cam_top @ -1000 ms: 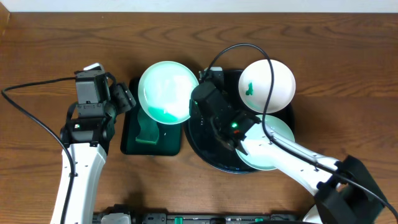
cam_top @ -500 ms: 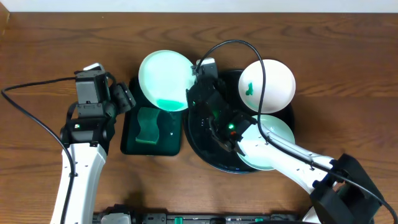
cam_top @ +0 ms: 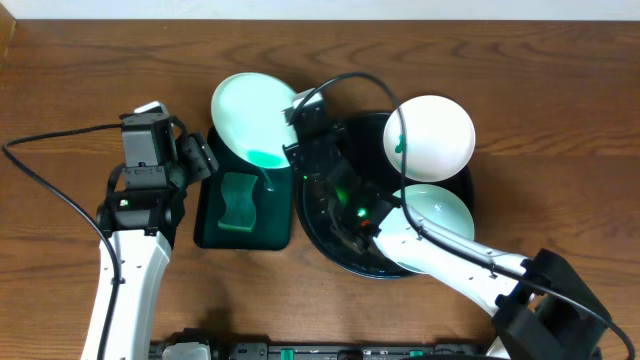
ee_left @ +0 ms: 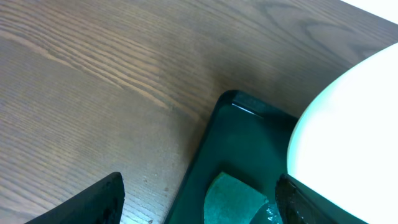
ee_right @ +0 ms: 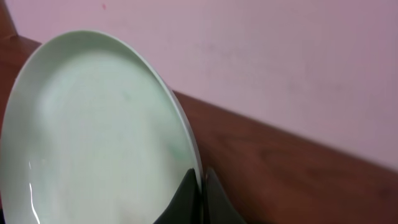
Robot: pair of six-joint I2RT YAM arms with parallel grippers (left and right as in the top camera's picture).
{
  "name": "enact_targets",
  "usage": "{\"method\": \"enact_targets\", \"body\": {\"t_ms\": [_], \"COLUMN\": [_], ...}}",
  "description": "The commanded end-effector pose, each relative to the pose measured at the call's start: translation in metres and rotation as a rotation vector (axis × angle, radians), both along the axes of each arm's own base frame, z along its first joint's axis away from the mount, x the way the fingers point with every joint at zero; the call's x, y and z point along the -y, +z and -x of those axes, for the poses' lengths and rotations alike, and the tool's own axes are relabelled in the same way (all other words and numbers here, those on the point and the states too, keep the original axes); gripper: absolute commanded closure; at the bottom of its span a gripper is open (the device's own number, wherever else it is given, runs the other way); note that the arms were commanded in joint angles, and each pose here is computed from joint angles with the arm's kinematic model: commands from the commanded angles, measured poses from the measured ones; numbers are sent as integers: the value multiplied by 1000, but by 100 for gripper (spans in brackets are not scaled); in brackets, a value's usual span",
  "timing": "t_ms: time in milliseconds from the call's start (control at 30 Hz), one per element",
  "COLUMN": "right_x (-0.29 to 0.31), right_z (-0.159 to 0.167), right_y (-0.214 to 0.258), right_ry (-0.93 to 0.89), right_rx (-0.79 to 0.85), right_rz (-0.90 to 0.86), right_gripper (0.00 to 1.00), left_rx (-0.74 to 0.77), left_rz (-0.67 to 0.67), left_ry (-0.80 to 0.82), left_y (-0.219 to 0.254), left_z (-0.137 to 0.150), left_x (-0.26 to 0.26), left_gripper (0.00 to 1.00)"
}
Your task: Clean dirty plates on tray and stack at the side
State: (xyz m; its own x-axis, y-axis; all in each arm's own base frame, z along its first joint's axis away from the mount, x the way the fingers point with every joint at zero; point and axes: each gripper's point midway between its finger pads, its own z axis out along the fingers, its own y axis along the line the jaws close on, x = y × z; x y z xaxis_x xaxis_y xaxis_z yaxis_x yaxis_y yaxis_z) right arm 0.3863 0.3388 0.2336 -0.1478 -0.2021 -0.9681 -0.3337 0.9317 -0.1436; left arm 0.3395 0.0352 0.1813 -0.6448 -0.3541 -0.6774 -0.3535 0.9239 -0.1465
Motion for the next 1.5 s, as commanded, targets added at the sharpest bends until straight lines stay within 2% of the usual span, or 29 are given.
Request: {"method": "enact_targets", "body": {"t_ms": [0,267,667,867,1467], "right_x": [-9,-14,-26,-28,-28], "right_z": [3,2,15,17,18], "right_y": [17,43,77,80,91], "right_ry": [29,59,75,79,69], "right_rx": [105,268,419,449,477], "right_rz": [141,307,333,385,347], "right_gripper": [98,98,99,98,98], "left_rx": [12,12,12,12,12], "left_rz": [-4,-4,-4,-4,-4], "left_ry": [19,19,19,19,19], "left_y": [6,6,6,6,6], "left_z": [-3,-3,-3,-3,-3], "left_x": [-4,-4,-4,-4,-4], "left_gripper": [22,22,22,22,22]}}
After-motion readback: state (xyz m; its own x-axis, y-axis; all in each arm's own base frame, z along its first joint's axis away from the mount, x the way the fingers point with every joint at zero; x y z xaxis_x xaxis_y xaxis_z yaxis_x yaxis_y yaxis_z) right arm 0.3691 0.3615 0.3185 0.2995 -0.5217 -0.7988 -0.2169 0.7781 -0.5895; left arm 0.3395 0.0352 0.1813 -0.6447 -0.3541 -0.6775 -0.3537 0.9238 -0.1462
